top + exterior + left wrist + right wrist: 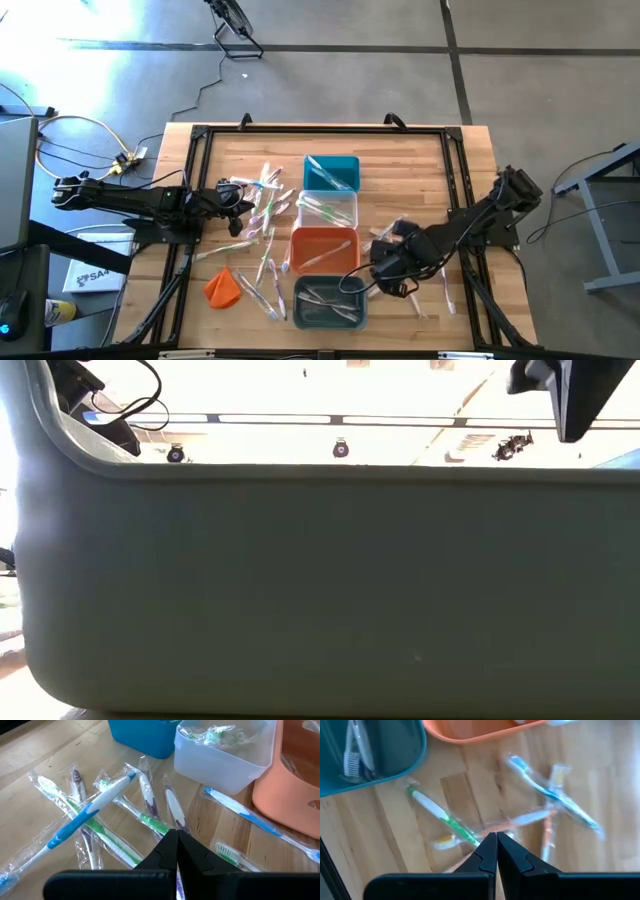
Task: Pick & Place Toothbrushes
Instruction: Put the blue toothbrush into the blue bin
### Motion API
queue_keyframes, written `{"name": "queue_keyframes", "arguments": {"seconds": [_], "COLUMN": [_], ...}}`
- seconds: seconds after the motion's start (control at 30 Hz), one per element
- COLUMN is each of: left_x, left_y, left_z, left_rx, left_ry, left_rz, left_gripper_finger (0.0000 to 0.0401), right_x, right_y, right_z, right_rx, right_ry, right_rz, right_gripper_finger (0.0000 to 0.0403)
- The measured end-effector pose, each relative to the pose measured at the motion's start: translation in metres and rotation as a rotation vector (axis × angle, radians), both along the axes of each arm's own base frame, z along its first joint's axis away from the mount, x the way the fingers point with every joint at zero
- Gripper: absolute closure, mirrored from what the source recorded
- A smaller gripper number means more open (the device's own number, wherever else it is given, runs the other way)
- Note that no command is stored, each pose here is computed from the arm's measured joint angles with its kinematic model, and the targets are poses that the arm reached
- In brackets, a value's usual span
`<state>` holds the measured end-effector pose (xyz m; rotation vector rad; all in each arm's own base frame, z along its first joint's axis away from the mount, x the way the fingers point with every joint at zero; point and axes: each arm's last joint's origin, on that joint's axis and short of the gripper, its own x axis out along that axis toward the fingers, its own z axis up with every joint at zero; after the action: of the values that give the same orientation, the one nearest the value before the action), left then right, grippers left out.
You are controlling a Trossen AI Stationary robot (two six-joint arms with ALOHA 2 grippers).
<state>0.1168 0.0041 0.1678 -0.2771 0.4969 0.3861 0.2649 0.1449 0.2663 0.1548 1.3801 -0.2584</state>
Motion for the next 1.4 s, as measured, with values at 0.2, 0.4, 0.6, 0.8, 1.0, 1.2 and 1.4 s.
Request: {"name": "queue_keyframes", "arguments": {"seconds": [0.2, 0.4, 0.6, 0.8, 1.0, 1.2, 1.4], "left_x": [0.000, 0.000, 0.000, 0.000, 0.000, 0.000, 0.000], "left_y": [0.000, 0.000, 0.000, 0.000, 0.000, 0.000, 0.000], "left_z": [0.000, 0.000, 0.000, 0.000, 0.000, 0.000, 0.000], "left_rx": [0.000, 0.000, 0.000, 0.000, 0.000, 0.000, 0.000], "left_ry": [0.000, 0.000, 0.001, 0.001, 0.000, 0.001, 0.001], "left_rz": [0.000, 0.001, 0.001, 0.001, 0.000, 0.001, 0.000], "left_gripper_finger": [0.0401, 0.0401, 0.0401, 0.0401, 0.0401, 0.0401, 0.0401], "right_x": [-0.003, -0.004, 0.002, 0.007, 0.010, 0.012, 0.015], "right_y": [-0.017, -0.043, -0.068, -0.092, -0.110, -0.120, -0.123], "right_z": [-0.021, -0.036, -0.053, -0.066, -0.067, -0.067, -0.067], "right_rx": [0.070, 0.086, 0.147, 0.197, 0.189, 0.195, 0.176], "right_ry": [-0.044, -0.020, -0.008, -0.033, -0.038, -0.053, -0.079], "right_rz": [0.017, 0.039, 0.092, 0.108, 0.132, 0.150, 0.139], "right_gripper_finger": [0.0400, 0.0399, 0.0399, 0.0399, 0.0399, 0.0399, 0.0399]}}
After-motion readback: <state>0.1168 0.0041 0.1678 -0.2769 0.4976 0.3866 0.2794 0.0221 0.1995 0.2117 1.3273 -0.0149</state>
